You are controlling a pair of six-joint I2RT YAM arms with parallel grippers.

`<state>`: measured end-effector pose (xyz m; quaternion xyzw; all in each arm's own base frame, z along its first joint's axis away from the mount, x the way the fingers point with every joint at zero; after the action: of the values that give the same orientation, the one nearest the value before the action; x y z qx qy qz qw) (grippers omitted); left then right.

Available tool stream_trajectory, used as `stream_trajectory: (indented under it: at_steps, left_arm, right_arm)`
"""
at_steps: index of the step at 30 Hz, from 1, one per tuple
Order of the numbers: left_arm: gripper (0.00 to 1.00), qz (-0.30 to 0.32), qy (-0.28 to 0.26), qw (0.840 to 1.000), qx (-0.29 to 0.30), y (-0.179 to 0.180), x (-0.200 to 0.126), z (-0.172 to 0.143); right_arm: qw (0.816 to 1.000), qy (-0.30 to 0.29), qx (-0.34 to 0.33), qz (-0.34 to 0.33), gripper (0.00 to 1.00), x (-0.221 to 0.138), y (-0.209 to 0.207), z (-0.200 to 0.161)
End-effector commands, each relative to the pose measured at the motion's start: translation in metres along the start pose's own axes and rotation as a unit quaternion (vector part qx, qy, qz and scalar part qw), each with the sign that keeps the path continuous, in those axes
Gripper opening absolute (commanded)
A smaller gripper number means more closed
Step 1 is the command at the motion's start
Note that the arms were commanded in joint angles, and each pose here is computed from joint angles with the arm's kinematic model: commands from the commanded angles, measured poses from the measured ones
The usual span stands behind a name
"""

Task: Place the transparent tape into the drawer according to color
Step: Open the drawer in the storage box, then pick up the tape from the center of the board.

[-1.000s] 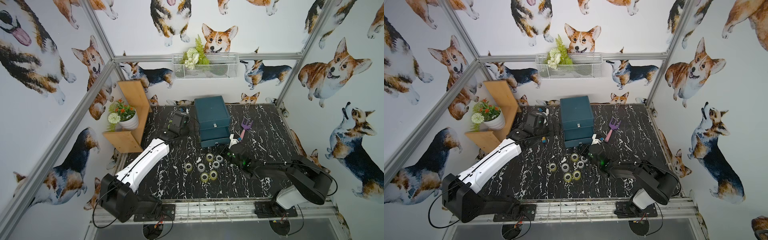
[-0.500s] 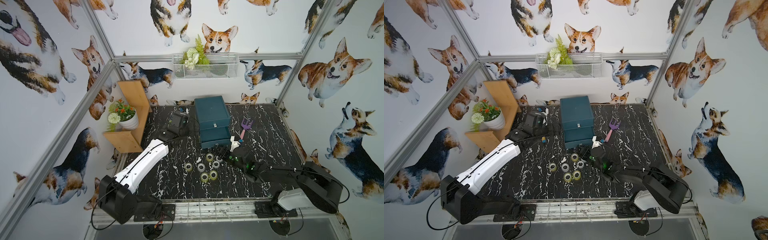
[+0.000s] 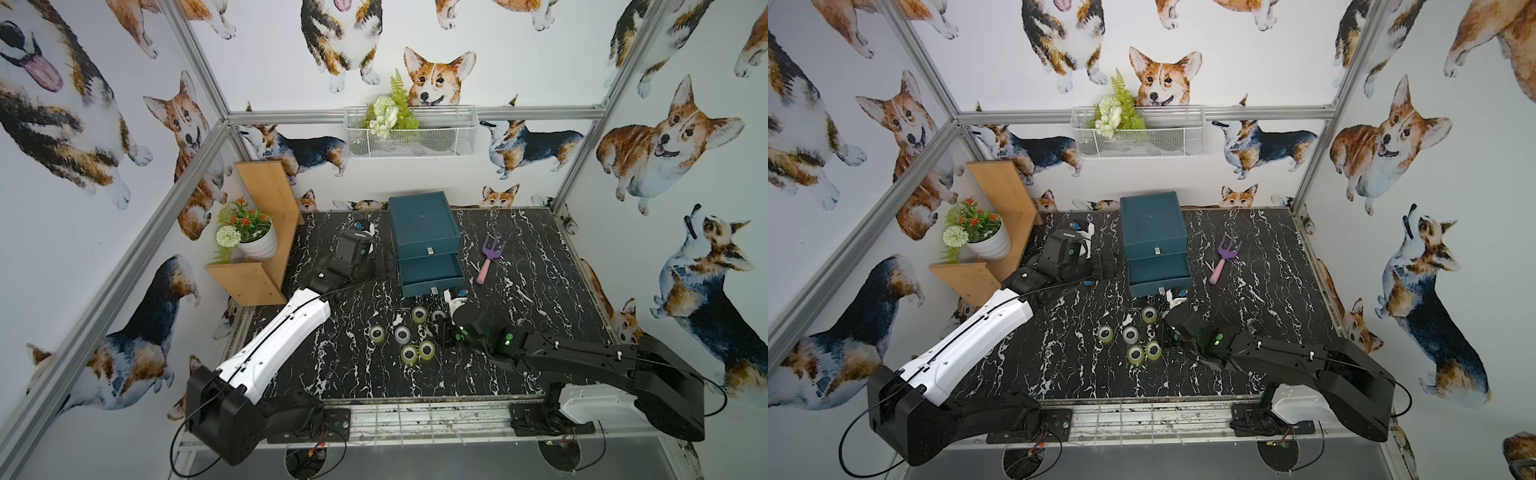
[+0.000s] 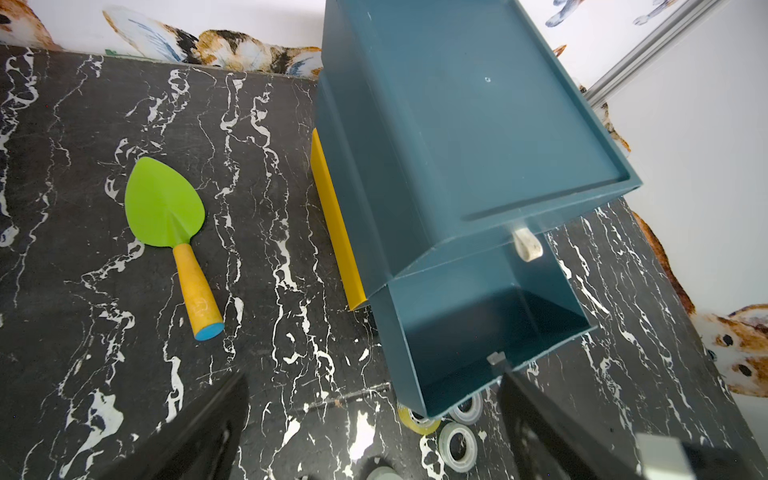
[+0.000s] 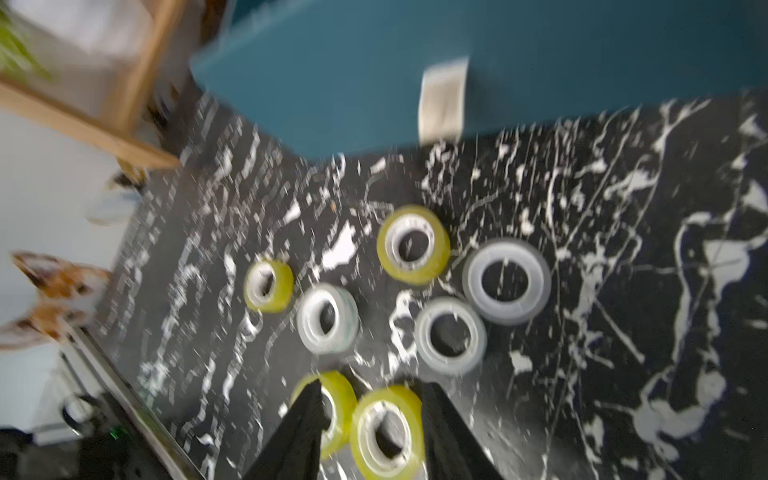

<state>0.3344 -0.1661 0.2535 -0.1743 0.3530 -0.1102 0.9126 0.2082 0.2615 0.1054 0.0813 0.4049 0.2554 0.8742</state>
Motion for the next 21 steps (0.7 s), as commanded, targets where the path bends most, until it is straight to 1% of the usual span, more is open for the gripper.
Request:
stream_trajectory:
  at_steps: [1, 4, 6, 15, 21]
  left_arm:
    - [0.99, 0.004, 0.004, 1.0, 0.007, 0.004, -0.001, -0.005]
    - [0.99, 0.014, 0.006, 1.0, 0.011, 0.009, -0.002, -0.01]
    - [0.99, 0.016, 0.006, 1.0, 0.013, 0.011, -0.002, -0.011]
    - [0.99, 0.015, 0.008, 1.0, 0.012, 0.011, 0.001, -0.014]
    - [0.99, 0.015, 0.009, 1.0, 0.012, 0.012, 0.001, -0.015]
  right_arm:
    - [0.995, 0.067, -0.063, -0.044, 0.4, 0.001, -0.014, -0.032]
    - [0.991, 0.089, -0.089, -0.039, 0.4, 0.003, -0.004, -0.043]
    - [0.989, 0.099, -0.101, -0.05, 0.4, 0.006, -0.003, -0.05]
    - [0.985, 0.091, -0.116, -0.088, 0.39, 0.017, -0.006, -0.047]
    - [0.985, 0.093, -0.121, -0.084, 0.39, 0.025, -0.001, -0.045]
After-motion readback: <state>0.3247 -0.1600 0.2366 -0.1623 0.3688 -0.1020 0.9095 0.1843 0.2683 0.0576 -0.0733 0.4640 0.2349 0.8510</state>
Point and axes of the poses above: each gripper's point midway between its finger pads, its own x axis out along the fingers, its own y axis along the line the jaws close on, z = x × y, the point moved 2 cm from there along -x, back along the fingers, and after that the axes turned 8 degrees about -x, right-handed, at the moved point
